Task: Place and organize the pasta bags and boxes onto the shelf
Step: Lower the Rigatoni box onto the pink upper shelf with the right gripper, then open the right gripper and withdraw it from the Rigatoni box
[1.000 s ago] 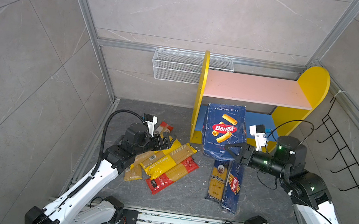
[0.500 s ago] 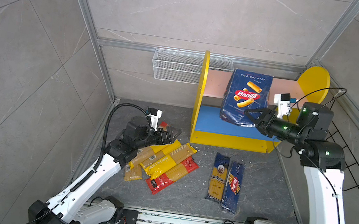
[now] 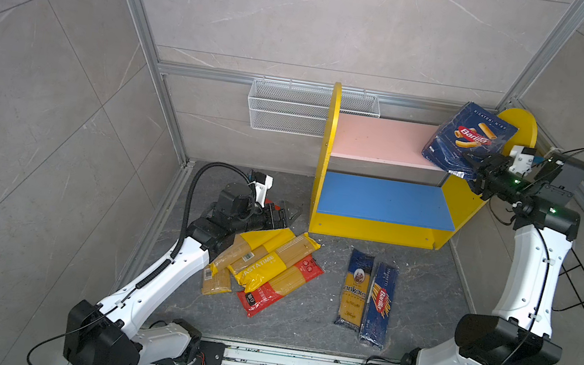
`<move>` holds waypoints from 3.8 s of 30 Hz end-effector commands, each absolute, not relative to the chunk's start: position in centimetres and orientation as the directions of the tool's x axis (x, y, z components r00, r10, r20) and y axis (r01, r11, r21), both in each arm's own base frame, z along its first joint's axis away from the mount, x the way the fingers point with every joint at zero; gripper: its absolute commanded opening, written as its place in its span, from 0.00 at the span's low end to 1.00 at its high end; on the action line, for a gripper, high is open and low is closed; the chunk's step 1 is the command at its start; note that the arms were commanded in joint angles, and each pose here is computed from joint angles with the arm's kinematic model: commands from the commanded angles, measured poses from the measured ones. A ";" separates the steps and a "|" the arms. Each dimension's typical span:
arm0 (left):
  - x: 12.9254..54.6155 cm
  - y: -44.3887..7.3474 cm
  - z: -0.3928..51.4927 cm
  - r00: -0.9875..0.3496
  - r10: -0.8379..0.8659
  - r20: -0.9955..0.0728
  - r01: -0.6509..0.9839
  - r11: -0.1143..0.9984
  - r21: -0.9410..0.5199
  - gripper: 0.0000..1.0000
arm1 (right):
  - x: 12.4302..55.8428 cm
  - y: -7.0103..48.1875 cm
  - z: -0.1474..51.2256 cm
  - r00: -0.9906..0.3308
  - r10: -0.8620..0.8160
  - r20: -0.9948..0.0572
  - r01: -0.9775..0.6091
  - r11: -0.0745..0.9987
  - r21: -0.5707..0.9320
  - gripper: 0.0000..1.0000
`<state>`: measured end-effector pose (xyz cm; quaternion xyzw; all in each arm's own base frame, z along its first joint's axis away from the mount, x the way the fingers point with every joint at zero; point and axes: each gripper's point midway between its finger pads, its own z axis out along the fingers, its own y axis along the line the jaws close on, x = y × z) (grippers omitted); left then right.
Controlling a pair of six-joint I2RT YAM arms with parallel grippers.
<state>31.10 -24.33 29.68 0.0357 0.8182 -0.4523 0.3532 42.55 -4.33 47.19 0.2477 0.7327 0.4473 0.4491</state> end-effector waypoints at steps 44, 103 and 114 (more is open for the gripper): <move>28.8 -23.1 30.5 -0.722 -0.277 -0.634 0.424 0.546 -0.722 1.00 | 39.2 1.9 47.8 -0.468 0.616 -0.634 -0.088 0.681 0.727 0.90; 29.1 -20.2 30.0 -0.691 -0.307 -0.655 0.362 0.636 -0.681 1.00 | 51.4 9.7 46.6 -0.429 0.431 -0.794 -0.129 0.840 0.526 0.89; 29.2 -20.2 29.9 -0.695 -0.312 -0.648 0.356 0.634 -0.687 1.00 | 51.0 11.0 47.0 -0.443 0.409 -0.798 -0.187 0.828 0.528 0.90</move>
